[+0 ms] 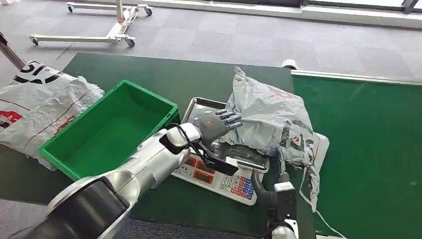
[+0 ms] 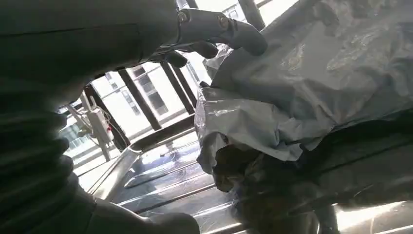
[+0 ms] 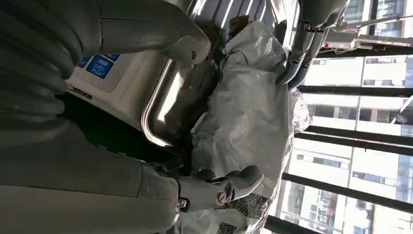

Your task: Moved the parcel from conveyor to table for the left to box.

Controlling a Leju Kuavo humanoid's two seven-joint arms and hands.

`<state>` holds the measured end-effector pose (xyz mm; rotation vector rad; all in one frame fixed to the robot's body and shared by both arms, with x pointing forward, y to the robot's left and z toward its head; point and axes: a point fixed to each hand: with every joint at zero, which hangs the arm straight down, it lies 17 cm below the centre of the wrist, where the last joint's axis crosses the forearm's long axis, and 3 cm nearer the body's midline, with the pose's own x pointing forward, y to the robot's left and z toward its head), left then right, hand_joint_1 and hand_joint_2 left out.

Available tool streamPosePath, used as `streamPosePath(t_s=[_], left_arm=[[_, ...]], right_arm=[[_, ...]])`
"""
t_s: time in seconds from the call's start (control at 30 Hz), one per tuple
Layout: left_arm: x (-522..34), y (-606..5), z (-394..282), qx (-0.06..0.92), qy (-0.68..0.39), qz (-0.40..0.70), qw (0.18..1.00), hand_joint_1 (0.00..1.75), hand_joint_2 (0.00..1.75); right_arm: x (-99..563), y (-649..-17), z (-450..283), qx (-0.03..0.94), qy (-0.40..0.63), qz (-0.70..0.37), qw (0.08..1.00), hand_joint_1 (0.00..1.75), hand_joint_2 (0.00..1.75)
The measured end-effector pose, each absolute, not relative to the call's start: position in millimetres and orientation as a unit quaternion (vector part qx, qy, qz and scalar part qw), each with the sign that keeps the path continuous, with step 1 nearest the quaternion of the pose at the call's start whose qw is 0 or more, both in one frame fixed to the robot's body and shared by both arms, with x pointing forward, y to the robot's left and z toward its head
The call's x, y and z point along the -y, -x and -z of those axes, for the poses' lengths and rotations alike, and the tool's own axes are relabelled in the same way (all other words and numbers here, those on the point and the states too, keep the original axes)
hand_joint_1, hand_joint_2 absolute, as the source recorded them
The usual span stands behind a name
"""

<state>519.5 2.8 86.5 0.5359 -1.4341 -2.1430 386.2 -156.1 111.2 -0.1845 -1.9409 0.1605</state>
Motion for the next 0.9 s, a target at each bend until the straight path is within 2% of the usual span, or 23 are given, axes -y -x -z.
streamPosePath(t_s=[0.57, 0.6, 0.9], left_arm=[[-12, -523, -86, 0.534, -0.2, 0.779, 0.26, 0.0, 1.75], [-12, -523, -86, 0.534, -0.2, 0.779, 0.26, 1.75, 1.75], [-2, -513, -84, 0.552, -0.173, 0.774, 0.259, 1.75, 1.75]], right_arm=[[145, -387, -111, 0.822, 0.064, -0.085, 0.559, 0.0, 1.75], [145, -387, -111, 0.822, 0.064, -0.085, 0.559, 0.0, 1.75], [146, -387, -111, 0.822, 0.056, -0.076, 0.562, 0.0, 1.75]])
